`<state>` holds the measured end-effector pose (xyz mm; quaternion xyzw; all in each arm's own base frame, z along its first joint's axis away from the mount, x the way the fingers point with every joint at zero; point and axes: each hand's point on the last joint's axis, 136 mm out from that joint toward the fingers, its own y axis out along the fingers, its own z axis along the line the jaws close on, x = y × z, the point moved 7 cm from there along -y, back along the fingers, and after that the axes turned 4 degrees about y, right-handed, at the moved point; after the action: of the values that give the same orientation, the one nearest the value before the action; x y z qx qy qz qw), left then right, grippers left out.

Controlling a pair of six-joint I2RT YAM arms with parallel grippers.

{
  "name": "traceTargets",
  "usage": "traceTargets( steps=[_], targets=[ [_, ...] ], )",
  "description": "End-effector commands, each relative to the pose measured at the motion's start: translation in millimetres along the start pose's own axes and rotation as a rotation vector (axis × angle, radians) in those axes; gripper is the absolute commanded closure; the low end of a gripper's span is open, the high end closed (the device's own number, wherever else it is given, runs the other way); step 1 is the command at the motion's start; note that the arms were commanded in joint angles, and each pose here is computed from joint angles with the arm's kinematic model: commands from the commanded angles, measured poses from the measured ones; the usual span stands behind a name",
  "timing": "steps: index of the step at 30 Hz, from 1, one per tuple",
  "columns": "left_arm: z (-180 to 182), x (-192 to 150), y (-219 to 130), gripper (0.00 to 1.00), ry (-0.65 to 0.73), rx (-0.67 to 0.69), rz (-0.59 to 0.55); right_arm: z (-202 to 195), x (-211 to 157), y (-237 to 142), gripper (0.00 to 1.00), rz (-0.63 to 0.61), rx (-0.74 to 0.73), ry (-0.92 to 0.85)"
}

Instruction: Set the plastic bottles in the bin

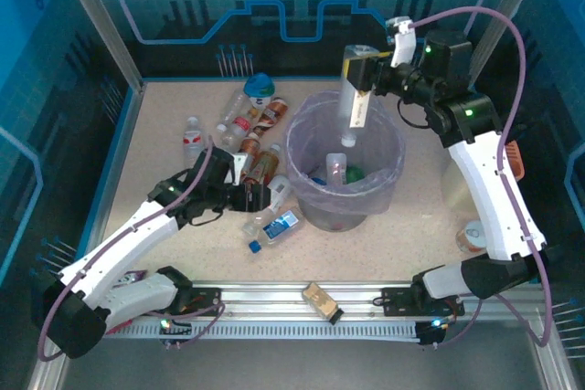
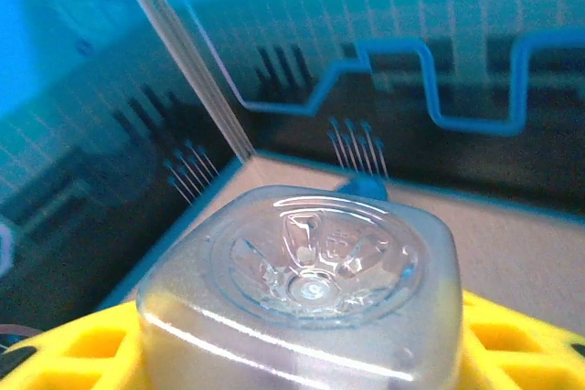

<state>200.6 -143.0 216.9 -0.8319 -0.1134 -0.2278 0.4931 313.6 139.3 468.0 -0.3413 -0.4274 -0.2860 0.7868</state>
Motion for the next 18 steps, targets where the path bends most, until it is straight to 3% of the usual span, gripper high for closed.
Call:
traceTargets(
  steps=[1,8,18],
  targets=[
    [4.7,-18.9,8.0,0.24,-0.023,0.033,0.067,-6.2,-45.4,12.6,0.58,0.169,-0.106,0.004],
    [-2.4,-35.1,28.9,0.25,-0.05,-0.059,0.089,-16.7,-109.3,49.8,0.59,0.263,-0.172,0.184],
    [-11.7,-50.2,52.4,0.25,0.027,-0.026,0.151,-41.1,-175.2,71.1,0.59,0.331,-0.252,0.331]
  ],
)
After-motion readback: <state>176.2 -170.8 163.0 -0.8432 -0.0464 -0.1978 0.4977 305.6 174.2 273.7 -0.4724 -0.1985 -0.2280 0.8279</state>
